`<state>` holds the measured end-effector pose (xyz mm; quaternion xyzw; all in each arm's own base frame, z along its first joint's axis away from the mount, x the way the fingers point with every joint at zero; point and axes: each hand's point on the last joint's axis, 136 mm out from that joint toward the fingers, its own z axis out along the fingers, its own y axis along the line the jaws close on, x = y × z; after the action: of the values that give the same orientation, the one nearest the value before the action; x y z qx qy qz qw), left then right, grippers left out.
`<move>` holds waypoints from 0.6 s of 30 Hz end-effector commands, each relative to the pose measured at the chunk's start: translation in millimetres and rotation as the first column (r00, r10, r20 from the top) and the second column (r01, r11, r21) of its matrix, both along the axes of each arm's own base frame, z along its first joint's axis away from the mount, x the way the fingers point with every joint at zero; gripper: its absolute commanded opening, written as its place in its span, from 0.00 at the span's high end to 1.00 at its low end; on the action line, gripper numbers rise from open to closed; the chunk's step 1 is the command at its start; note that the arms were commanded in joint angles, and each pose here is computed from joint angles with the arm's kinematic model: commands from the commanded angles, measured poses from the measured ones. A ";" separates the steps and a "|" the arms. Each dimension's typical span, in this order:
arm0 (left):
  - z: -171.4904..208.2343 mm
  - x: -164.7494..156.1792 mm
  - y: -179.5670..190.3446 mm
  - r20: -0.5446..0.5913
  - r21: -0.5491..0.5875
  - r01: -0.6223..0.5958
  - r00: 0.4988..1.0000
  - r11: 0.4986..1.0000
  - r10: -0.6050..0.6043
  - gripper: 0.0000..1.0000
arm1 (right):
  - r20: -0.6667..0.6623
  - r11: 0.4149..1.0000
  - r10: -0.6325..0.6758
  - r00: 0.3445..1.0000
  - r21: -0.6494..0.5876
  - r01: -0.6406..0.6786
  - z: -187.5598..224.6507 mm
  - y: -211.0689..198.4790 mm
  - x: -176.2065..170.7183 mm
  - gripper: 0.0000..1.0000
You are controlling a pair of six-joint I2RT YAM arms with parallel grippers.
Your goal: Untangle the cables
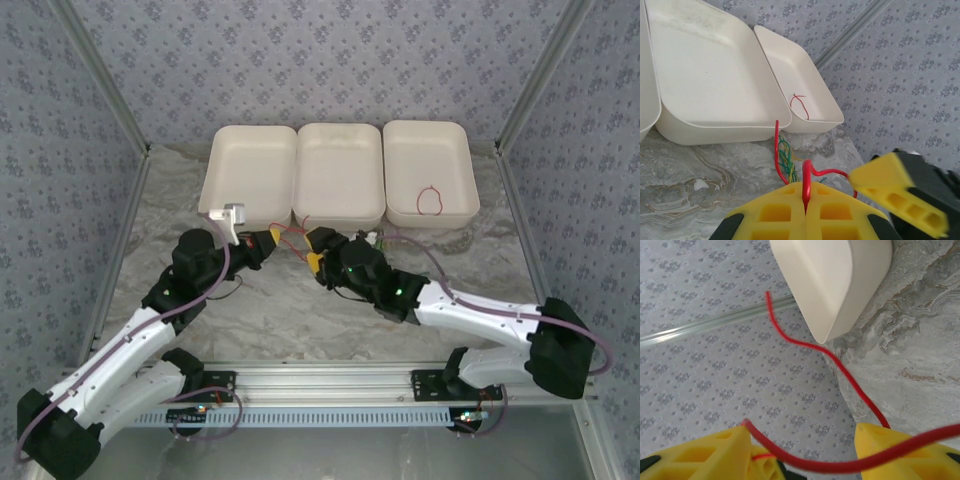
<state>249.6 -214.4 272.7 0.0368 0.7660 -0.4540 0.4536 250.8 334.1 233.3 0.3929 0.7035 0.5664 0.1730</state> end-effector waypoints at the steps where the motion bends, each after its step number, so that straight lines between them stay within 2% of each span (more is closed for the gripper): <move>1: 11.9 -4.7 -3.0 0.064 -0.010 0.019 0.998 1.000 -0.018 1.00 | 0.023 0.992 -0.082 0.996 0.100 0.079 28.5 -1.8 17.5 0.42; 6: 8.6 -14.6 -10.3 0.063 -0.005 0.054 0.997 0.999 -0.053 1.00 | 0.032 0.990 -0.128 0.991 0.062 0.126 18.7 -18.6 27.3 0.48; 15: -0.6 -23.9 -23.1 0.055 0.014 0.100 0.993 0.995 -0.101 1.00 | 0.063 0.985 -0.172 0.983 0.032 0.170 19.5 -39.2 41.0 0.50; 17: -1.2 -26.9 -27.9 0.056 0.020 0.116 0.992 0.993 -0.117 1.00 | 0.068 0.985 -0.169 0.983 0.026 0.168 21.9 -41.4 46.0 0.53; 18: -2.5 -28.8 -30.8 0.053 0.024 0.127 0.990 0.992 -0.128 1.00 | 0.073 0.987 -0.162 0.984 0.023 0.160 23.5 -40.6 48.1 0.58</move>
<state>223.3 -239.0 263.1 0.0849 0.7649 -0.4691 0.4332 291.5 300.0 244.7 0.4322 0.6646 0.5677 0.2219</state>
